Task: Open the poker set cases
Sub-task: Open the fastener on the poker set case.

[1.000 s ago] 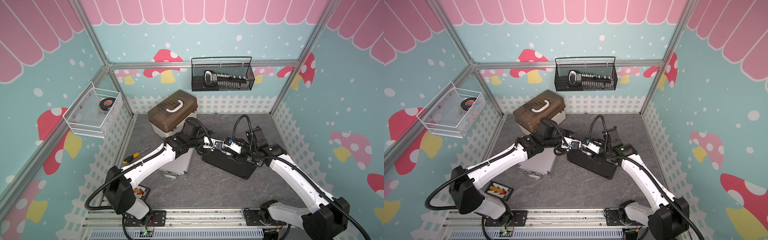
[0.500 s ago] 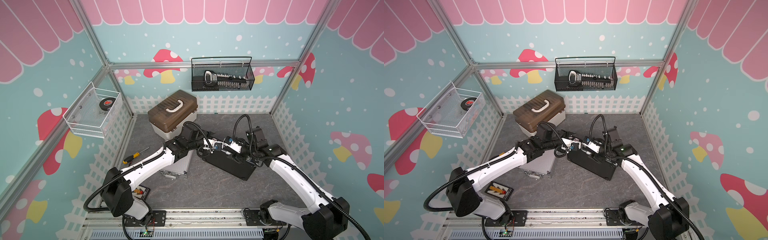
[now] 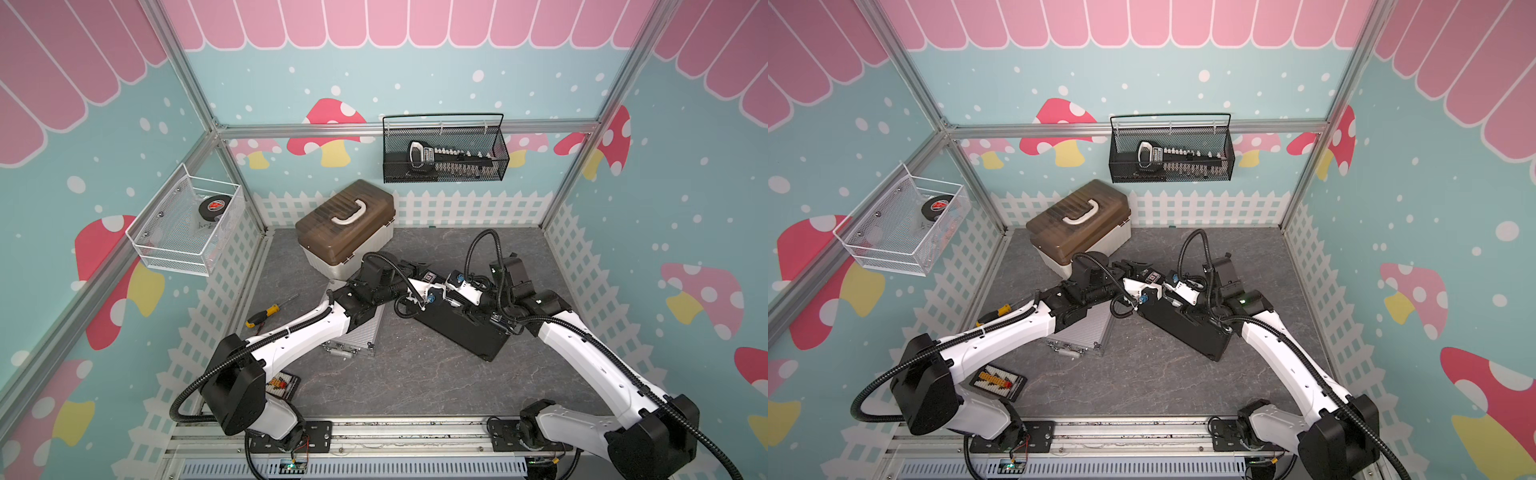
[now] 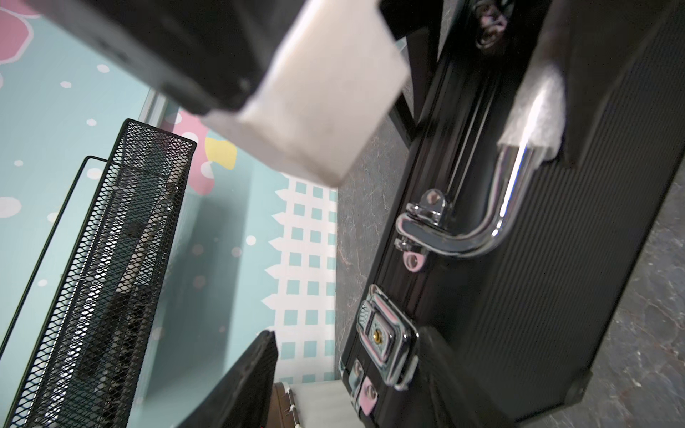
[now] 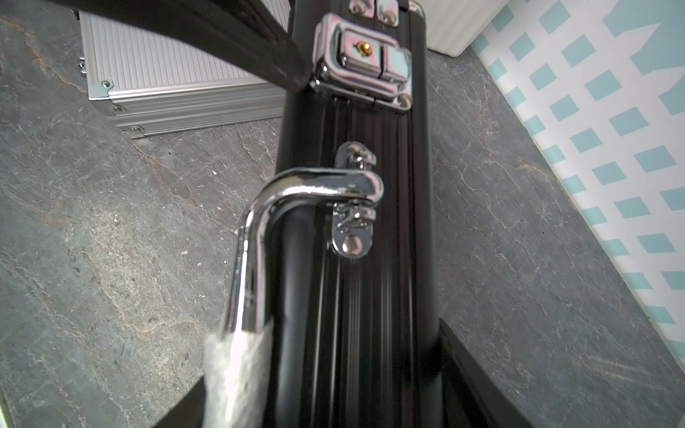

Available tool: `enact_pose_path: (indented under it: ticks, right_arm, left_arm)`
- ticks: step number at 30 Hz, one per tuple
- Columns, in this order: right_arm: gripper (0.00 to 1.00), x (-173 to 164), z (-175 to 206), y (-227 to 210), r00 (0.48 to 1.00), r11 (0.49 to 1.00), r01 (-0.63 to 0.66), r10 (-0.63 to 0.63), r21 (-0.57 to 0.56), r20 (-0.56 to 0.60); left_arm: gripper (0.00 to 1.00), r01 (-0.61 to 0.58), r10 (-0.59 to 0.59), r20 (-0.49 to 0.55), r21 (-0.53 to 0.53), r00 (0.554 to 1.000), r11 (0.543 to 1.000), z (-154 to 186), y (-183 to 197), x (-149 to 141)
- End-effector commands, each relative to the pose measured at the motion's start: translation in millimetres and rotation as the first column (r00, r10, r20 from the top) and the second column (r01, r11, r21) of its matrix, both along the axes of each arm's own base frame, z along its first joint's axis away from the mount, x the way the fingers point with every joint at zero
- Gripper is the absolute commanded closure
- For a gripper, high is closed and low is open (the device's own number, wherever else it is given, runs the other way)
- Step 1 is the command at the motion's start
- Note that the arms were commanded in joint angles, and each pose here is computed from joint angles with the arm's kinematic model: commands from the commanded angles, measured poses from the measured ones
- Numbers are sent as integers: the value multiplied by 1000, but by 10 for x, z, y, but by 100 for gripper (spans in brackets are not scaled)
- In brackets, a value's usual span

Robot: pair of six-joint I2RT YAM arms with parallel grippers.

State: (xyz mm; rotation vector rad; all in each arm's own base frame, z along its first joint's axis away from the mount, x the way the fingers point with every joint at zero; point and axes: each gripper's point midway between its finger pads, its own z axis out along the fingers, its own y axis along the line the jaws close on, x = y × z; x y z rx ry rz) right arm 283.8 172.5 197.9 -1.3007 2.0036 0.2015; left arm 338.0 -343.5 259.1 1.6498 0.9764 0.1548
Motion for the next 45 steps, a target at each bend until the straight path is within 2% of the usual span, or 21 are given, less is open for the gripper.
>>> enact_pose_path:
  ticks: [1,16,21,29,32,34,36,38,40,45]
  right_arm:
    - [100,-951,-515,300,897,957,-281,290,75,-333]
    - [100,-1077,-573,349,878,949,-297,314,102,-362]
    - [100,-1051,-574,323,887,955,-285,296,84,-354]
    - [100,-926,-596,286,910,964,-264,260,32,-322]
    - [100,-784,-579,239,939,971,-238,225,-22,-259]
    - [100,-660,-545,181,964,971,-220,202,-93,-175]
    - [100,-534,-478,136,979,970,-194,182,-146,-92]
    - [100,-398,-400,101,986,967,-162,165,-197,-1]
    - [100,-281,-330,94,981,957,-139,169,-256,98]
    - [100,-140,-304,70,939,918,-93,210,-386,273]
  left_arm:
    - [39,-72,85,195,-74,977,995,373,9,288]
    - [46,-103,145,247,-175,958,979,586,23,433]
    - [46,-91,124,241,-144,963,985,539,51,406]
    - [41,-123,135,35,-238,990,963,802,395,353]
    - [36,-120,106,-90,-164,990,979,683,466,262]
    - [32,-124,101,-129,-186,987,975,695,521,198]
    - [30,-146,109,-153,-254,982,956,800,581,192]
    - [29,-220,162,-192,-335,968,916,964,673,269]
    - [28,-326,228,-272,-408,935,853,1107,789,363]
    - [28,-476,283,-418,-486,863,733,1146,966,397]
